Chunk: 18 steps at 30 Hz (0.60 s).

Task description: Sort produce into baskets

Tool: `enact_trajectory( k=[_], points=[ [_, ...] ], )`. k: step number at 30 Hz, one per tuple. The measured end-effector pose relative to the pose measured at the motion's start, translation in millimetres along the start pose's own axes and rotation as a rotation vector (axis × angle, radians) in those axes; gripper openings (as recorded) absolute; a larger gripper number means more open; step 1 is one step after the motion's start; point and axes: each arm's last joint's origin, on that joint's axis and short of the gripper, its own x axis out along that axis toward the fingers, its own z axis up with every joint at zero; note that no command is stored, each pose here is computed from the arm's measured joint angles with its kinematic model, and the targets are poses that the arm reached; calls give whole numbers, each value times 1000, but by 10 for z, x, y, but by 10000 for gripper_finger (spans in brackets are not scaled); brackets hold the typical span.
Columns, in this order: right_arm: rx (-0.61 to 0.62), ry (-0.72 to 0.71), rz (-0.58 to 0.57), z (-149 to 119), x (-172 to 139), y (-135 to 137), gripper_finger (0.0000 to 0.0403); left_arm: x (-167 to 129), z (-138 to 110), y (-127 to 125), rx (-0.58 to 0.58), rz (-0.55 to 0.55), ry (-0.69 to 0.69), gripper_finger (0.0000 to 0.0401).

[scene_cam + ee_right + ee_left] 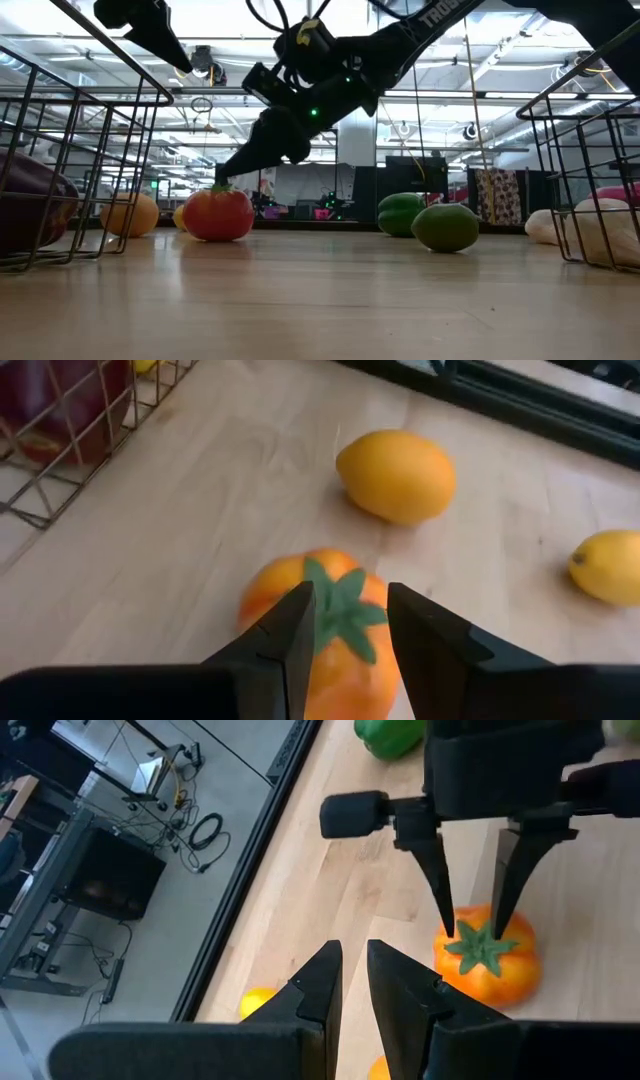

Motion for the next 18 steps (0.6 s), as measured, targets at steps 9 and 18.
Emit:
enact_trajectory(
  k=[9,18],
  points=[
    [22,-20,54,-63,72,10,125,0,1,0,-1,0,0,61],
    [46,-12,71,-120,89,-25,114,0,0,1,-1,0,0,61]
  ],
)
